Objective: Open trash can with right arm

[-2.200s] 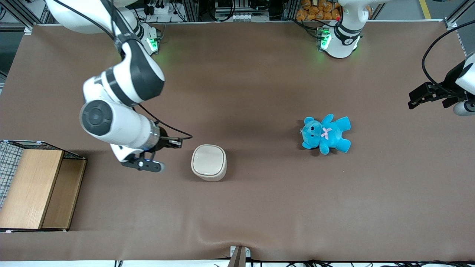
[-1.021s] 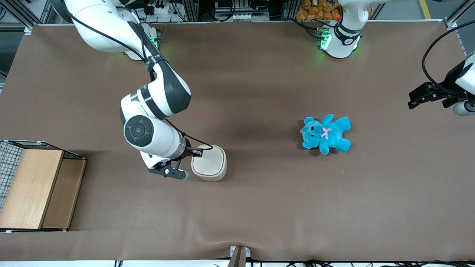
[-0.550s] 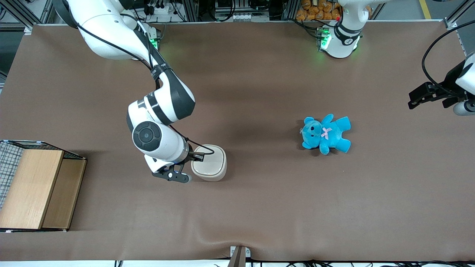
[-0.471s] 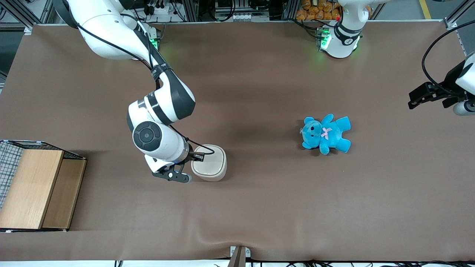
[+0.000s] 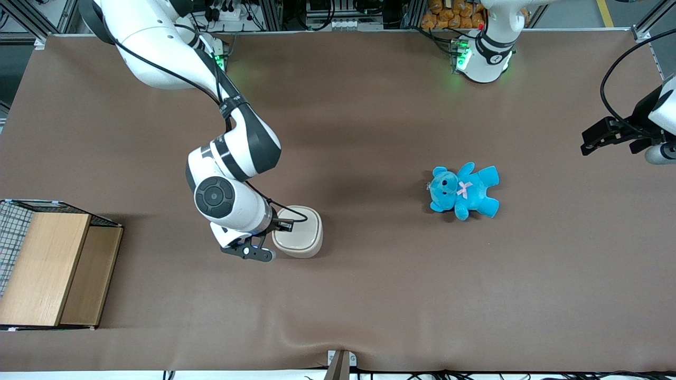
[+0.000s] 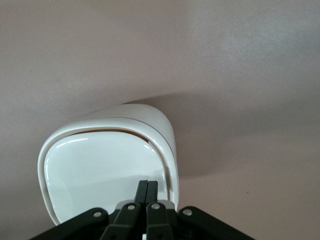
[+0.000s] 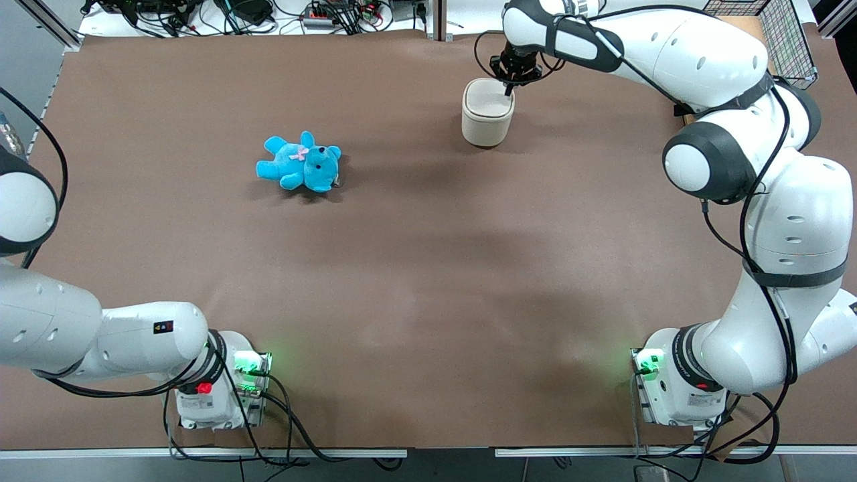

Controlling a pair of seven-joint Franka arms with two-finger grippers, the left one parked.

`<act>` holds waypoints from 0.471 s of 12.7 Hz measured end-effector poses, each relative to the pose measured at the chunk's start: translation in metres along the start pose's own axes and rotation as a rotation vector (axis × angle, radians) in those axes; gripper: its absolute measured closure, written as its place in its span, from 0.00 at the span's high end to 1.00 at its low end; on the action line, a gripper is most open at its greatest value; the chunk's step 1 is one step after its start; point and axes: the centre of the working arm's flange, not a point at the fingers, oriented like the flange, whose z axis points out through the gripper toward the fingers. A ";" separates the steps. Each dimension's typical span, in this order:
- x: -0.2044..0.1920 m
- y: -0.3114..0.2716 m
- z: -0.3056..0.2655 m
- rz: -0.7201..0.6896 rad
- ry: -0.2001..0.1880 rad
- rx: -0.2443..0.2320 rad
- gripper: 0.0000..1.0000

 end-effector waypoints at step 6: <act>-0.004 -0.005 0.008 -0.009 -0.004 -0.007 0.01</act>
